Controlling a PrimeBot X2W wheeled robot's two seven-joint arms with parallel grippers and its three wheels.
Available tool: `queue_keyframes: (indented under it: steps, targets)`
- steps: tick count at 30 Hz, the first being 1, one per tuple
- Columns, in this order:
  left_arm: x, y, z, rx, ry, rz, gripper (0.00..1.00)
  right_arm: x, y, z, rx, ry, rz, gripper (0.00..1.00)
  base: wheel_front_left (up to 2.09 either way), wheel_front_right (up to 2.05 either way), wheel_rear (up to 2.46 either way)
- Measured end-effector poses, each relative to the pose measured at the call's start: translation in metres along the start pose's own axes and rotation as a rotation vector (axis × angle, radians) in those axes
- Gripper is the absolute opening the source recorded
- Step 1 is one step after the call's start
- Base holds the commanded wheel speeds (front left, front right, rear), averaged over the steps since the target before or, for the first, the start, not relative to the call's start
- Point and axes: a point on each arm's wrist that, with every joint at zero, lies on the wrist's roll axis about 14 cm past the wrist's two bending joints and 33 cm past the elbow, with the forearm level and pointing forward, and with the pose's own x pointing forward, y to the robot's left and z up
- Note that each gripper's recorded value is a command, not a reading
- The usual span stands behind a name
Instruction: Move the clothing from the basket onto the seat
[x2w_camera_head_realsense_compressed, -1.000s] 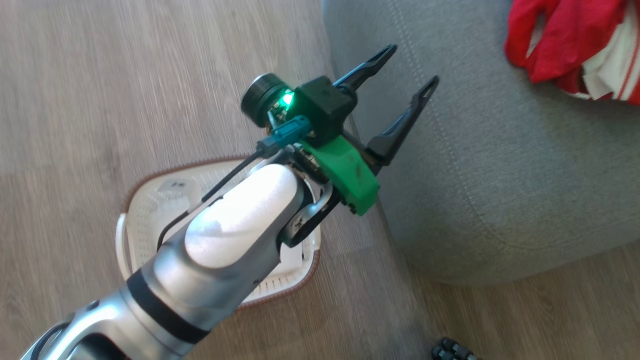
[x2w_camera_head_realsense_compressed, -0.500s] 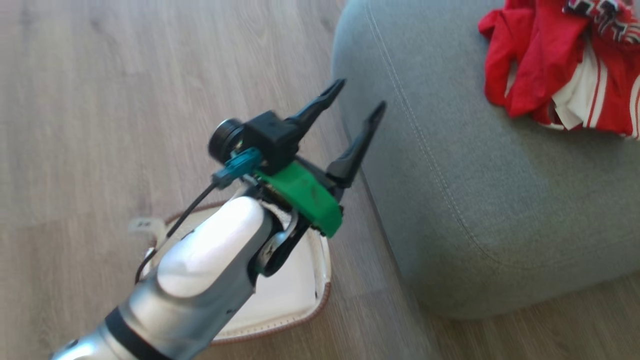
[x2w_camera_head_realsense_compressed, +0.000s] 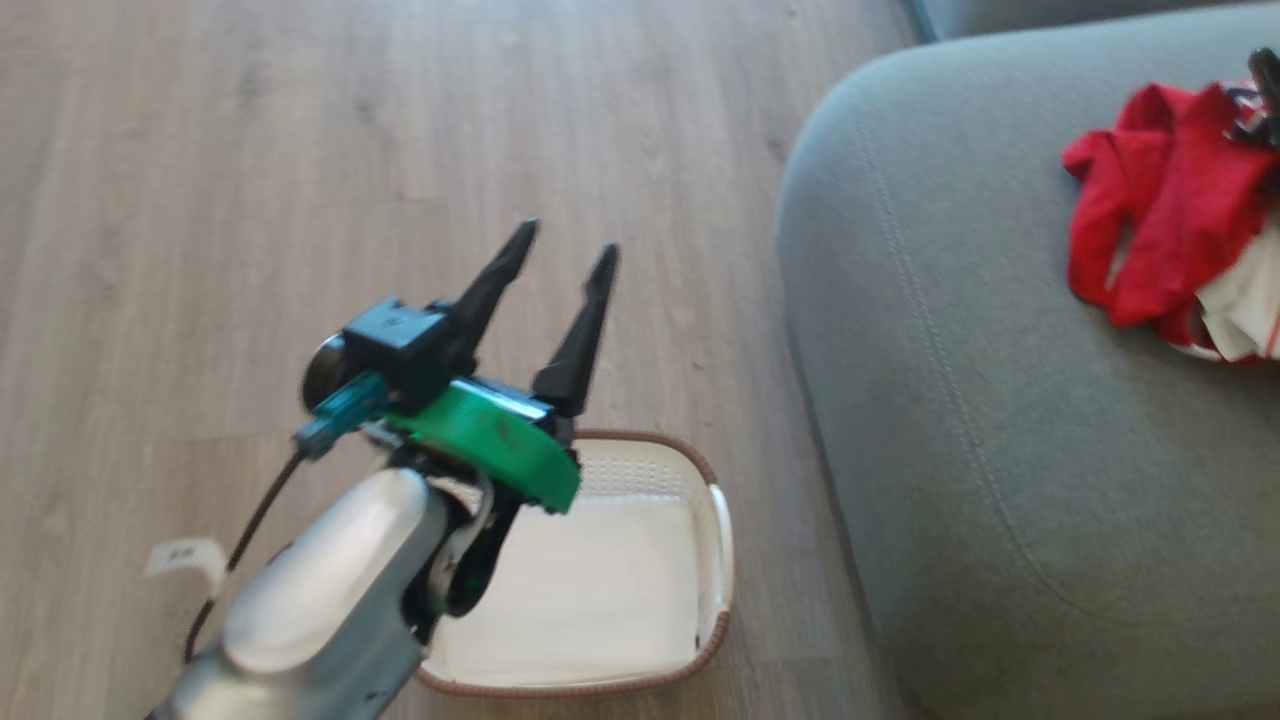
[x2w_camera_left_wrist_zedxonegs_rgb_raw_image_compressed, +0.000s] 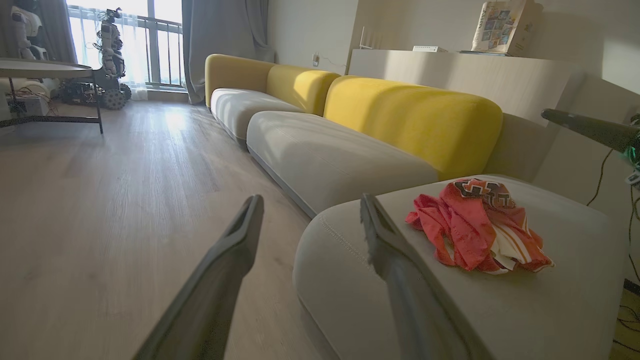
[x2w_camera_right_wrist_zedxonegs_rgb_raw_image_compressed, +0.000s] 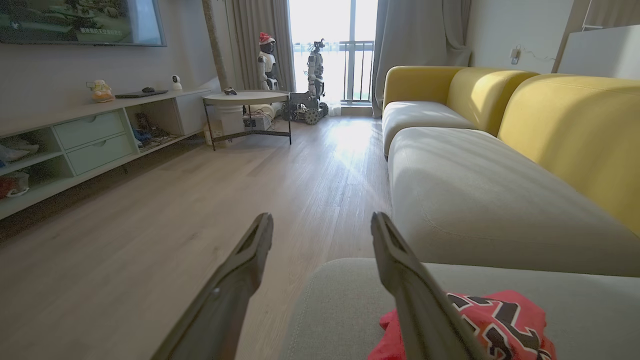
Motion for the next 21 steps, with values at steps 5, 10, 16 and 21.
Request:
queue_keyframes:
  steps: [5,10,16,21]
  targets:
    - [-0.028,0.033,0.009,0.03,-0.017,0.128,1.0,0.002,0.014,0.006,0.006,-0.069,0.03,1.0,0.0,0.0,0.0]
    - [-0.049,0.052,0.014,0.047,-0.024,0.202,1.0,-0.003,0.024,-0.004,0.041,-0.096,0.033,1.0,0.0,0.0,0.0]
    - [-0.081,0.073,0.02,0.073,-0.027,0.311,1.0,-0.022,0.052,-0.032,0.128,-0.112,0.033,1.0,0.0,0.0,0.0]
    - [-0.103,0.082,0.02,0.053,-0.032,0.381,1.0,-0.039,0.074,-0.043,0.17,-0.146,0.023,1.0,0.0,0.0,0.0]
